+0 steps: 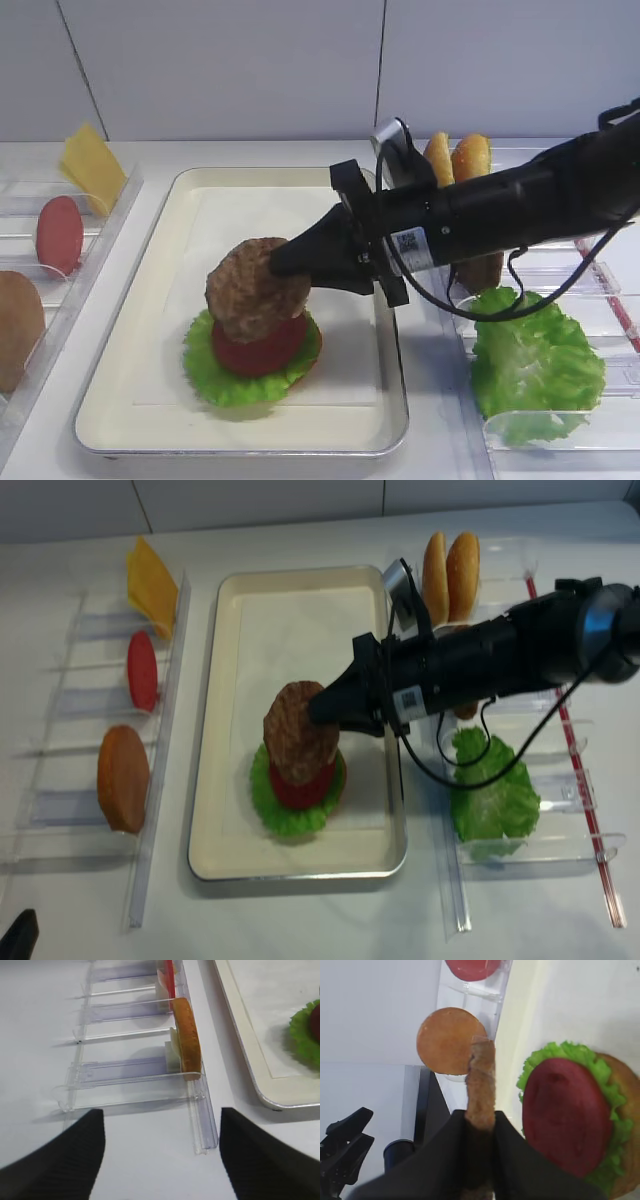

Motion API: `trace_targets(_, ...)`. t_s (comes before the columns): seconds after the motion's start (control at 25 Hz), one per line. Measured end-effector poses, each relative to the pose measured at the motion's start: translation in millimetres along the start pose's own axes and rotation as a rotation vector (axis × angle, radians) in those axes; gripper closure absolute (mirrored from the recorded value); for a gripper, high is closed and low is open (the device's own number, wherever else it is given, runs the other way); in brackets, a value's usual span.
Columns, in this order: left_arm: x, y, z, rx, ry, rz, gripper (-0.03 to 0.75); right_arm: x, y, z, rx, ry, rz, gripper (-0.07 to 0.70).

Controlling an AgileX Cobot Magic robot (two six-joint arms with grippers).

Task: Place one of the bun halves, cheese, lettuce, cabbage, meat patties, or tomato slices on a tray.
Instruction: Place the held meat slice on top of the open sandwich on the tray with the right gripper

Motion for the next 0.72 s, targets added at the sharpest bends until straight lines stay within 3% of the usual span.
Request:
trace_targets(0.24, 0, 0.0, 0, 0.000, 0.000, 0.000, 0.243, 9, -11, -6, 0.034, 0.029, -0.009, 0.488)
trace_targets(0.72, 0, 0.0, 0, 0.000, 0.000, 0.000, 0.243, 9, -14, -7, 0.024, 0.039, -0.032, 0.488)
Point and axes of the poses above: a point on each arm's last joint axis where the gripper is mounted, x pointing out along that axis toward the gripper, y along the wrist's bending axis when the last joint is at zero, z = x × y, the point moved 2 cm from there along x, pointing out along that axis toward the gripper, and after that the axes turned 9 degrees about -x, right-handed, at the moved point
